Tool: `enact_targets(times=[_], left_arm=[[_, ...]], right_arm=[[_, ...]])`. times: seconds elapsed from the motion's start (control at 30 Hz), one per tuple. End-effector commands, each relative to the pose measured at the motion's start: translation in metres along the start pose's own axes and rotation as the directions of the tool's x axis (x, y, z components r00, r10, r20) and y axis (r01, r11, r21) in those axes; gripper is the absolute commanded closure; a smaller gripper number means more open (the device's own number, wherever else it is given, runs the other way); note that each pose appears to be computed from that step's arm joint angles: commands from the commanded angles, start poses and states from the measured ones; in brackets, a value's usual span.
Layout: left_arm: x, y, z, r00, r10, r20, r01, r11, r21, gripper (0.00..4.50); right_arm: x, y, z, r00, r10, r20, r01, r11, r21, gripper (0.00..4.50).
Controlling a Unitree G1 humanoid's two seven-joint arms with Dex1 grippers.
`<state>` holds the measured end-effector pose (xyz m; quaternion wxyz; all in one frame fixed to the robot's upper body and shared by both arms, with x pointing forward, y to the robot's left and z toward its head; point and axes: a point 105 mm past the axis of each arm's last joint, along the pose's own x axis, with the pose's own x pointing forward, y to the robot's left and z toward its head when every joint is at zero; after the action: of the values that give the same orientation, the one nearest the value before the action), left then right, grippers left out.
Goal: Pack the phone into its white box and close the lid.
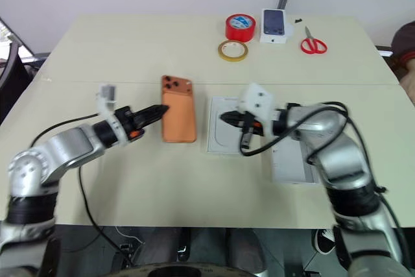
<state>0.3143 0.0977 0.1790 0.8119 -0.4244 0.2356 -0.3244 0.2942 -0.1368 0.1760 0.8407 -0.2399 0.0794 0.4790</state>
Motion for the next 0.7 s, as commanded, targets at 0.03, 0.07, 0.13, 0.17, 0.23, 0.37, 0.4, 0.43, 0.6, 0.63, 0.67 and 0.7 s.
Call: enact_targets(times=[0.03,0.07,0.13,0.17,0.23,0.37,0.4,0.43,0.6,0.63,0.67,0.7], left_arm=[[0.026,-0.006,-0.007,0.999,-0.02,-0.037,0.02,1.0,0.004,4.48],[0.036,-0.005,-0.01,0.998,-0.018,-0.054,0.018,1.0,0.001,4.48],[0.051,-0.005,-0.017,0.996,-0.014,-0.086,0.015,1.0,0.004,4.48],[0.056,-0.003,-0.022,0.994,-0.007,-0.107,0.008,1.0,0.008,4.48],[0.063,-0.003,-0.028,0.991,-0.011,-0.136,0.012,1.0,0.01,4.48],[0.073,-0.006,-0.034,0.988,-0.023,-0.154,0.024,1.0,0.003,4.48],[0.076,-0.006,-0.036,0.986,-0.025,-0.163,0.026,1.0,0.006,4.48],[0.078,-0.006,-0.038,0.985,-0.026,-0.169,0.028,1.0,0.009,4.48],[0.084,-0.005,-0.044,0.981,-0.019,-0.191,0.022,1.0,0.016,4.06],[0.084,-0.005,-0.044,0.981,-0.02,-0.193,0.023,1.0,0.018,3.56],[0.084,-0.006,-0.044,0.981,-0.021,-0.194,0.026,0.999,0.022,3.16],[0.084,-0.007,-0.044,0.98,-0.025,-0.196,0.03,0.999,0.024,2.66]], right_arm=[[-0.018,-0.003,0.001,0.998,-0.056,0.005,0.056,0.998,-0.001,4.5],[-0.022,-0.003,-0.003,0.997,-0.073,-0.009,0.073,0.997,0.009,4.5],[-0.027,-0.002,-0.009,0.995,-0.099,-0.028,0.099,0.995,0.023,4.5],[-0.03,-0.001,-0.011,0.993,-0.111,-0.036,0.112,0.993,0.027,4.5],[-0.034,-0.001,-0.015,0.989,-0.138,-0.049,0.139,0.99,0.036,4.5],[-0.041,-0.004,-0.021,0.981,-0.181,-0.068,0.184,0.982,0.049,4.5],[-0.042,-0.004,-0.023,0.98,-0.188,-0.072,0.192,0.98,0.052,4.5],[-0.043,-0.005,-0.023,0.979,-0.193,-0.073,0.197,0.979,0.053,4.5],[-0.041,-0.003,-0.026,0.977,-0.197,-0.079,0.201,0.978,0.054,4.5],[-0.04,-0.003,-0.027,0.977,-0.196,-0.081,0.2,0.978,0.053,4.5],[-0.04,-0.002,-0.028,0.977,-0.195,-0.084,0.2,0.978,0.052,4.5],[-0.039,-0.002,-0.029,0.977,-0.194,-0.088,0.199,0.979,0.05,4.5]])
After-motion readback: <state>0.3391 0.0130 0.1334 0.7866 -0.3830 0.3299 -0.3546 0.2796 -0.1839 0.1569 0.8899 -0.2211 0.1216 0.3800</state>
